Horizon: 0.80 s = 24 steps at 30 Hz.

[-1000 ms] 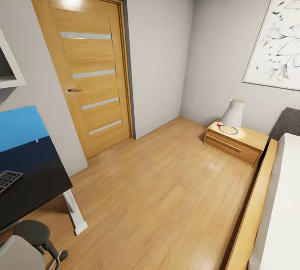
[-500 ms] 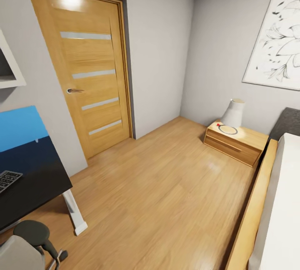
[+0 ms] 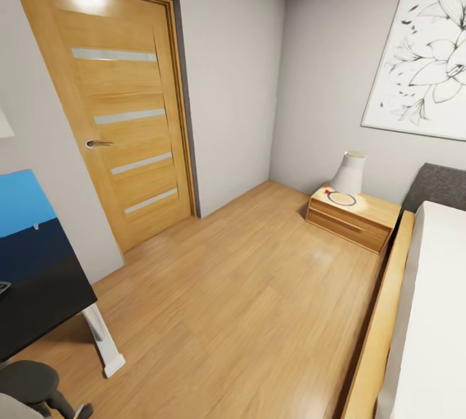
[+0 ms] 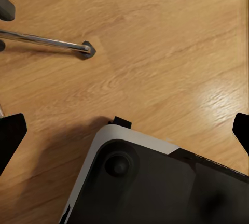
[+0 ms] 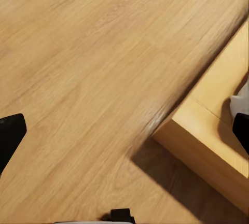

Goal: In the bedroom, organize the workspace by keeping the computer under the desk, ensuring the monitor is on the desk, placing the keyboard on the desk next to the monitor, placing the mouse on the desk next to the keyboard, moving the folder from the swivel chair onto the desk next to the mouse, stacking the notebook on top of the folder with the pen on top of the notebook, and positioning the swivel chair next to the desk.

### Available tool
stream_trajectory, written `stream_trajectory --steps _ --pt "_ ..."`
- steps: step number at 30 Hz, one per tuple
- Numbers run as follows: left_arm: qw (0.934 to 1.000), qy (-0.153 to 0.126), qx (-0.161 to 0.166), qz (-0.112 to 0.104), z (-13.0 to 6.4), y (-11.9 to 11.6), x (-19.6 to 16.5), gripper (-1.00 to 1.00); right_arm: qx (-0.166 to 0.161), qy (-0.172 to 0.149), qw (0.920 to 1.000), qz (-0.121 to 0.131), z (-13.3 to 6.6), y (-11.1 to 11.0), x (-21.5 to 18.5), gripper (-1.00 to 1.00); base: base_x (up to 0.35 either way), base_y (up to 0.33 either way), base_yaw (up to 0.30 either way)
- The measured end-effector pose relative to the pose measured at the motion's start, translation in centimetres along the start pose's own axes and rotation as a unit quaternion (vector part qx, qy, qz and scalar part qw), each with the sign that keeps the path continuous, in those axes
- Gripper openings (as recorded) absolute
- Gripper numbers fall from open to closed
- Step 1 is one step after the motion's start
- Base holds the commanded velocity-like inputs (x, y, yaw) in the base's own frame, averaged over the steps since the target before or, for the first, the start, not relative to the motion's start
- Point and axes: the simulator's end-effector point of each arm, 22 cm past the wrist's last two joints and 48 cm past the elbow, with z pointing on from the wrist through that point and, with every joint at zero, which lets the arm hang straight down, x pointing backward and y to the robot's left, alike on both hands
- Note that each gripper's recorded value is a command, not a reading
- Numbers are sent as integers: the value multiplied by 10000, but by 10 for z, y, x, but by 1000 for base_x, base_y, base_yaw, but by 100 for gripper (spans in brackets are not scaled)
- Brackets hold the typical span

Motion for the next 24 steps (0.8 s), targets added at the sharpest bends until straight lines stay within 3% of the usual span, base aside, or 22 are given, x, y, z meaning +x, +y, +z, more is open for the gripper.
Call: stream_trajectory --steps 6,24 --pt "10000 -3 0 0 0 0 0 100 -1 7 10000 -1 0 0 0 100 192 8 -10" --pt "10000 1 -1 0 0 0 0 100 4 32 10000 -3 0 0 2 100 41 0 -1"
